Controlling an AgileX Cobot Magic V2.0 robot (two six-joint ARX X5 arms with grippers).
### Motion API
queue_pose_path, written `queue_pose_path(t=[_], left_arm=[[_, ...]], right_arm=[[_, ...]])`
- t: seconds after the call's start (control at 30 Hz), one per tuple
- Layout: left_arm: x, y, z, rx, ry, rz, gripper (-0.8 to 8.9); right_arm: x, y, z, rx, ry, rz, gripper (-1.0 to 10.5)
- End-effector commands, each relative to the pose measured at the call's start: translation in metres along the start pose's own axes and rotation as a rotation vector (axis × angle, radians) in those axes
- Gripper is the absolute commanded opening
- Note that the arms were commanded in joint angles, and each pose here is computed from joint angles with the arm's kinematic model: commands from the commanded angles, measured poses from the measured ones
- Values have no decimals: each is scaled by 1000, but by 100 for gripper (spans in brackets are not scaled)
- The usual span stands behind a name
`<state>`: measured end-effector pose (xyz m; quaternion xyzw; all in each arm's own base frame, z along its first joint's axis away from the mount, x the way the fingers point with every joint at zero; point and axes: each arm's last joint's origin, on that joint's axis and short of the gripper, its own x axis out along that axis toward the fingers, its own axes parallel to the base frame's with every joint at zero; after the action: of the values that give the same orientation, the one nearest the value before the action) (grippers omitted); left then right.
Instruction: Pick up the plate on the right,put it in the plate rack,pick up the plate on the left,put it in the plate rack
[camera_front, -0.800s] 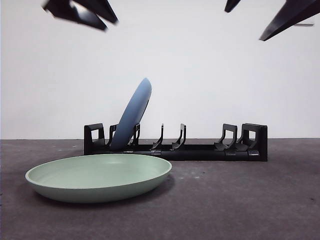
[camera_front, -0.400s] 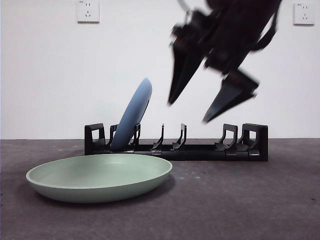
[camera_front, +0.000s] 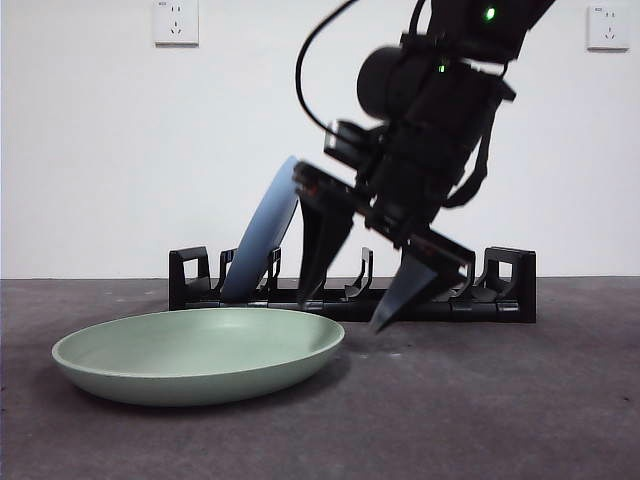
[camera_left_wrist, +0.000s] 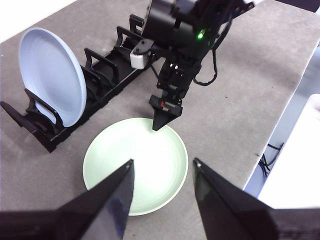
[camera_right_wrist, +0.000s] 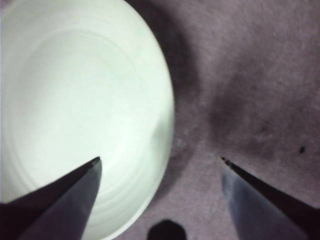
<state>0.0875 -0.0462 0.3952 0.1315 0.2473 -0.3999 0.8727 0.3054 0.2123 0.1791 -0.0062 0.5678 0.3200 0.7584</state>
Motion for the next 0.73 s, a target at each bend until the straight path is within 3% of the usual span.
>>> queue_pose_path(t=[0.03, 0.33, 0.5, 0.63, 0.73], left_arm=[[-1, -1, 1, 21, -10, -11, 198], [3, -2, 3, 33, -6, -31, 198], [6, -3, 4, 47, 3, -53, 199], [10, -5, 5, 93, 11, -85, 201], [14, -8, 7, 142, 18, -121, 301]], right_arm=[[12, -4, -3, 20, 28, 0, 301], [35, 1, -7, 22, 57, 5, 268], [38, 6, -8, 6, 61, 12, -24], [38, 7, -8, 10, 63, 12, -13], [35, 7, -8, 14, 63, 10, -13]])
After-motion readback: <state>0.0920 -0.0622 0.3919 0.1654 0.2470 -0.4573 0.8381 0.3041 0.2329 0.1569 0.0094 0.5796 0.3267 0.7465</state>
